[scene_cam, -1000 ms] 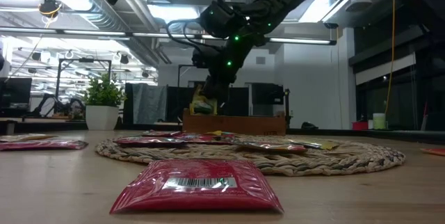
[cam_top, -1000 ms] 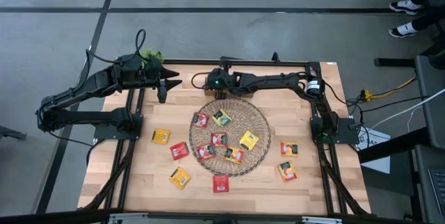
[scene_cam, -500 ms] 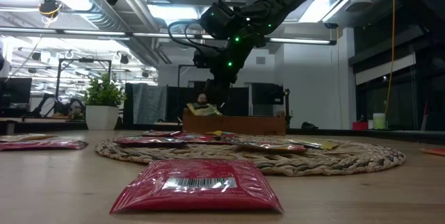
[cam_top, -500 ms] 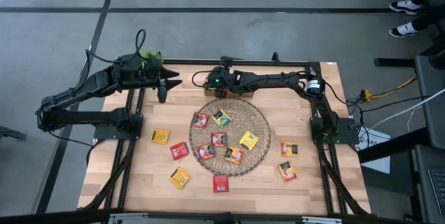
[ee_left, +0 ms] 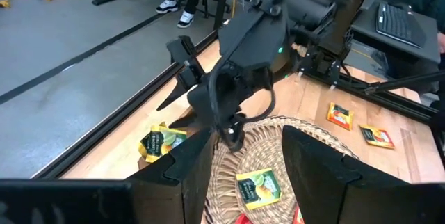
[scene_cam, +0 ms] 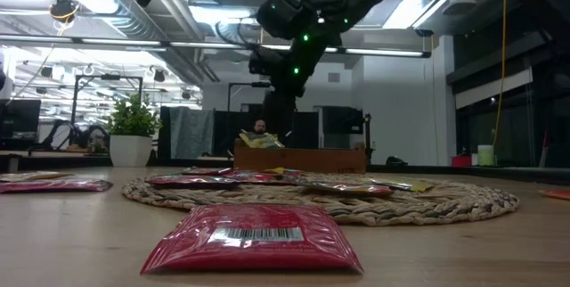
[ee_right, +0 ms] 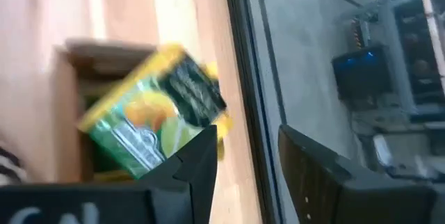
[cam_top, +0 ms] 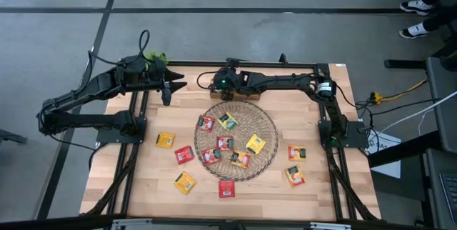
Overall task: Pick & Place Tea
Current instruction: Put the middle yellow tea bag into the left of the wooden organizer
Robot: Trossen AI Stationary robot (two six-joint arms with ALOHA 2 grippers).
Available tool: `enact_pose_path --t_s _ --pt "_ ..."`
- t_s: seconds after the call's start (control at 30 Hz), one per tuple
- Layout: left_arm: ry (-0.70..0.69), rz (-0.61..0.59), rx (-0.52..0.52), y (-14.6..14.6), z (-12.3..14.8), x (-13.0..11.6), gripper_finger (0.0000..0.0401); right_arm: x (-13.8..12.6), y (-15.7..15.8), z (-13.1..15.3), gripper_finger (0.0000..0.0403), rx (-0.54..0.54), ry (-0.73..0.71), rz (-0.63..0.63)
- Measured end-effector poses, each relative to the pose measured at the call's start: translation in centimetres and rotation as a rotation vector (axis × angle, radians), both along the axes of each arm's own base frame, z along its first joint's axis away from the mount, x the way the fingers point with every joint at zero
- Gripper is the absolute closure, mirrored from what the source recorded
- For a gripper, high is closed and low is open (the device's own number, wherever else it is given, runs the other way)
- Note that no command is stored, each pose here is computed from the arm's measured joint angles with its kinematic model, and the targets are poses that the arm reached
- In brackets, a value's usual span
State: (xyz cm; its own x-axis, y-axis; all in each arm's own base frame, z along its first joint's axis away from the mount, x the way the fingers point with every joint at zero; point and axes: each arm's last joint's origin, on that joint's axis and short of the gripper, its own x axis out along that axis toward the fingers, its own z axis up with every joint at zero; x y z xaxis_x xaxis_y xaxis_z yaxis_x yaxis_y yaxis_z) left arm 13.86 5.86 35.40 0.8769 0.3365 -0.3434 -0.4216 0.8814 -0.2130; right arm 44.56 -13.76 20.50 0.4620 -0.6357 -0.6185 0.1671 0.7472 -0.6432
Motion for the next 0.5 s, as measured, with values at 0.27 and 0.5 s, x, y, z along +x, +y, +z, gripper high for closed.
enact_pose_path --t_s 0.27,0.5 --pt "0.000 0.000 0.000 0.0 0.0 0.0 0.0232 0.4 0.4 1.6 0.0277 0.214 -0.046 0.099" --pt "0.000 0.001 0.000 0.0 0.0 0.0 0.0232 0.1 0.6 1.0 0.0392 0.300 -0.002 0.149"
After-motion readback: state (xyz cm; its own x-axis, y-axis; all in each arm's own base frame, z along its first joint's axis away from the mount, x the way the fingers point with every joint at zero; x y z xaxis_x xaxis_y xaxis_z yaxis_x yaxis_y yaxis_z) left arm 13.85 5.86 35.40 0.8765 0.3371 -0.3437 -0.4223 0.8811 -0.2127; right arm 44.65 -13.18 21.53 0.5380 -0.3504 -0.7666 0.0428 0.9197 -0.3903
